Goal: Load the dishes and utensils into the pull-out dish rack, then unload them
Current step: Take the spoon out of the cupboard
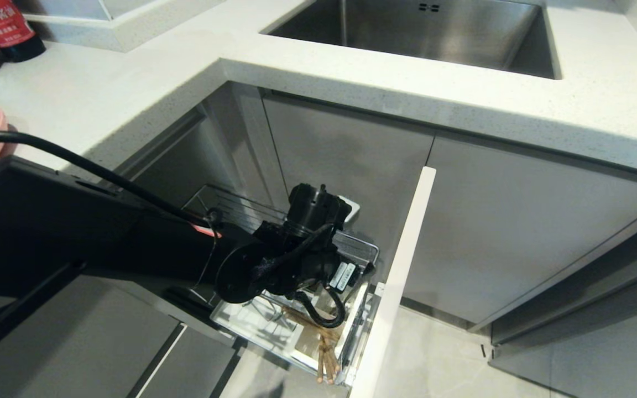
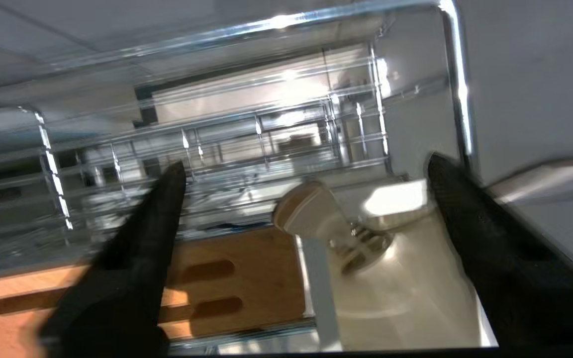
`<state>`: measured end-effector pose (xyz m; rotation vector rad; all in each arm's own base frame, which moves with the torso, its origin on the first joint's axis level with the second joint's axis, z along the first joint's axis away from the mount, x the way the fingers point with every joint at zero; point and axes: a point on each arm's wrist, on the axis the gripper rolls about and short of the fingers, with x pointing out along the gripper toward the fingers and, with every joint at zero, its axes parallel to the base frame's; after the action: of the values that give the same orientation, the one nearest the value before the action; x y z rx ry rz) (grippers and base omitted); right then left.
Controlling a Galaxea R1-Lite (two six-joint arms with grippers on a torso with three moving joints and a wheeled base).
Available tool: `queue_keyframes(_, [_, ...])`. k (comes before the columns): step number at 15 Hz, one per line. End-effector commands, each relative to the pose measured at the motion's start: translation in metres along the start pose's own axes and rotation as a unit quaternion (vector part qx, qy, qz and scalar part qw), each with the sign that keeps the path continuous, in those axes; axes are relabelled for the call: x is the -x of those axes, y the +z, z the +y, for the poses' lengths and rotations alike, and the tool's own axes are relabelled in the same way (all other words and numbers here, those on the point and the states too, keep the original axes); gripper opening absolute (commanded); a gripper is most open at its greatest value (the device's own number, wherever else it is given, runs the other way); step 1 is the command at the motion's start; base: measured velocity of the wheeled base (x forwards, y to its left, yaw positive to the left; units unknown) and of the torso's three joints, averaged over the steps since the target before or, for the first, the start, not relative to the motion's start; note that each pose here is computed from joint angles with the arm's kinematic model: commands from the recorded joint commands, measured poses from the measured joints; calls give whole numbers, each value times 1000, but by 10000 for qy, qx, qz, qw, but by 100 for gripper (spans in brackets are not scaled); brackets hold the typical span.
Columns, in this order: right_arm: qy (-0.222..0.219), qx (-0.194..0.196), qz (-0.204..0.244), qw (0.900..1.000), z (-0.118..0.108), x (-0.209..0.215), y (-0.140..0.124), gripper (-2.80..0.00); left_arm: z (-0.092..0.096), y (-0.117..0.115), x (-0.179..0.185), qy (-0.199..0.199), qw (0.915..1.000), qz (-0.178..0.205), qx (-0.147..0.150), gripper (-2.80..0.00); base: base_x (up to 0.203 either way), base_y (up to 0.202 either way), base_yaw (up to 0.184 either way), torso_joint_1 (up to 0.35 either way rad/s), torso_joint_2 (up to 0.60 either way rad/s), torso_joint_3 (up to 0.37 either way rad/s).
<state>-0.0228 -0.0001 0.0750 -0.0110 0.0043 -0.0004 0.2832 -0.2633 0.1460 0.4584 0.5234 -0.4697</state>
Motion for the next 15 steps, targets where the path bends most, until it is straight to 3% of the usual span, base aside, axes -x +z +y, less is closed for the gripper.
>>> queue_keyframes(1, [2,-1,2,10000,0,0,0,-280,1,1,0,24,10000,-24,28,-280,0,0,0,0,0,0])
queue_keyframes(4, [2,6,2,10000,0,0,0,-280,1,6,1,59,9997,-176,173,-280,0,0,0,0,0,0])
queue_keyframes(15, [2,4,3,10000,0,0,0,-280,2,12,13,126,9993,-306,197,-280,0,0,0,0,0,0])
